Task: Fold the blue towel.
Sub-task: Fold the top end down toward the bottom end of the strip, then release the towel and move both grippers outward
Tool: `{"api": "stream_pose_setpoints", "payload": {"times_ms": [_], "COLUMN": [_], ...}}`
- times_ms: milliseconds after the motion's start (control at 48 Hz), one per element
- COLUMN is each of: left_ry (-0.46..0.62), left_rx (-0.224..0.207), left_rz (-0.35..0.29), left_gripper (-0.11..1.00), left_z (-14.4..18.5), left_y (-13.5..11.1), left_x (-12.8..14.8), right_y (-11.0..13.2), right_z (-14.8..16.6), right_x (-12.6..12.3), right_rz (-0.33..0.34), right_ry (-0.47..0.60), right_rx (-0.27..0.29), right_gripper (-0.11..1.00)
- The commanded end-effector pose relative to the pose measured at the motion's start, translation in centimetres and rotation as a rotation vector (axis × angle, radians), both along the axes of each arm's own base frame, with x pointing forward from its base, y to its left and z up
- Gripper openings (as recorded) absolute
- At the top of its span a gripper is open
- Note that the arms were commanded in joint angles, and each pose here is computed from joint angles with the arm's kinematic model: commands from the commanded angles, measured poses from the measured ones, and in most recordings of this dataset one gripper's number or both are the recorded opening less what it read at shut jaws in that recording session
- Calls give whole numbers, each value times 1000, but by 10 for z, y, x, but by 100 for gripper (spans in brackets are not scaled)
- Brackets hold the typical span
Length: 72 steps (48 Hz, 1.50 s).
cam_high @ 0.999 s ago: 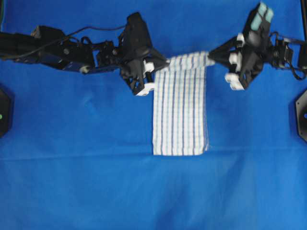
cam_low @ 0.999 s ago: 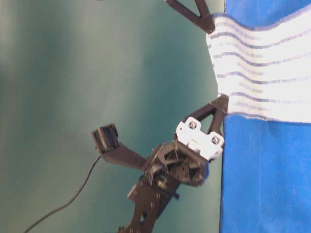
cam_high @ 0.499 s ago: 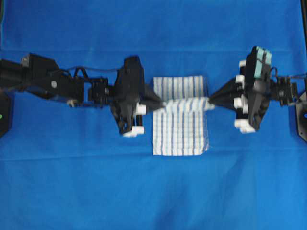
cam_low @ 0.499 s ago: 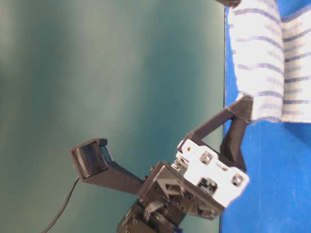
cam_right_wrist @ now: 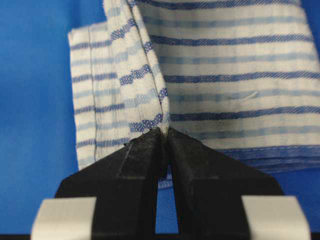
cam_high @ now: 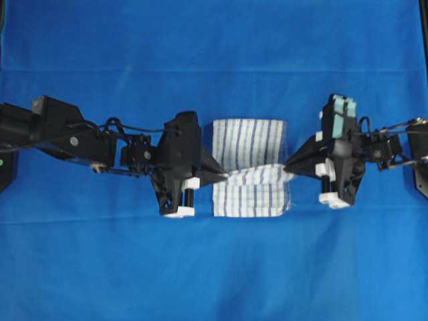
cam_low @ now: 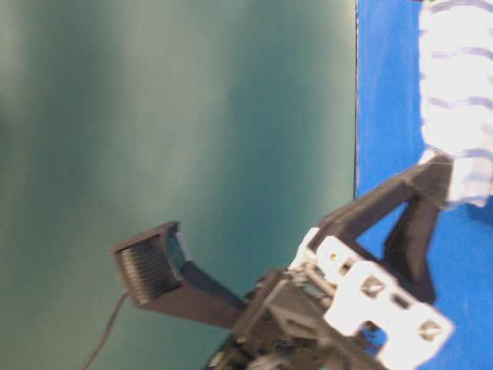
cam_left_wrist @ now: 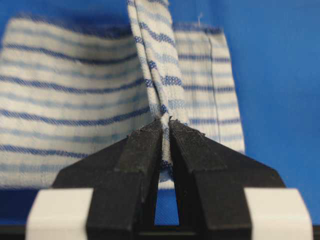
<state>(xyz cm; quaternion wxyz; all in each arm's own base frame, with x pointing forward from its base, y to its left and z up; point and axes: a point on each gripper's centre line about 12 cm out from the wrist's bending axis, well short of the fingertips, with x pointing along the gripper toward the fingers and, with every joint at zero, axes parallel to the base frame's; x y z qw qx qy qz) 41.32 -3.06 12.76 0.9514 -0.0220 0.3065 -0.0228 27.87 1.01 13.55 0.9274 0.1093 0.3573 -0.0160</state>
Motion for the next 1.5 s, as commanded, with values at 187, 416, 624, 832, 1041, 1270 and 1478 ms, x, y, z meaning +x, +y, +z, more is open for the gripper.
{"api": "stream_pose_setpoints", "payload": {"times_ms": [187,416,624,832,1041,1270,1478], "left_ry": [-20,-37,-38,-45,-69,-72,-121], "left_rx": [-13,-18,-18,-17,-8,9,32], "left_rz": [-18,-16,-12,-8,-14,-22,-40], "left_gripper": [3,3,4,27,53,52,52], "left_z": [-9,-9,-8,-4,21,64,104], "left_y": [-12,-13,-11,-9,-7,-3,0], "left_x": [7,7,8,9,3,-15,-46], "right_y": [4,6,6,7,5,-2,-10], "right_z": [-4,-6,-5,1,17,56,101], "right_x": [6,9,10,17,22,12,-19], "right_rz": [8,17,18,17,4,-32,-66], "right_ry": [18,24,18,0,-20,-36,-117], "right_rx": [2,1,2,4,-8,-56,-98], "right_gripper": [9,9,9,22,60,55,55]}}
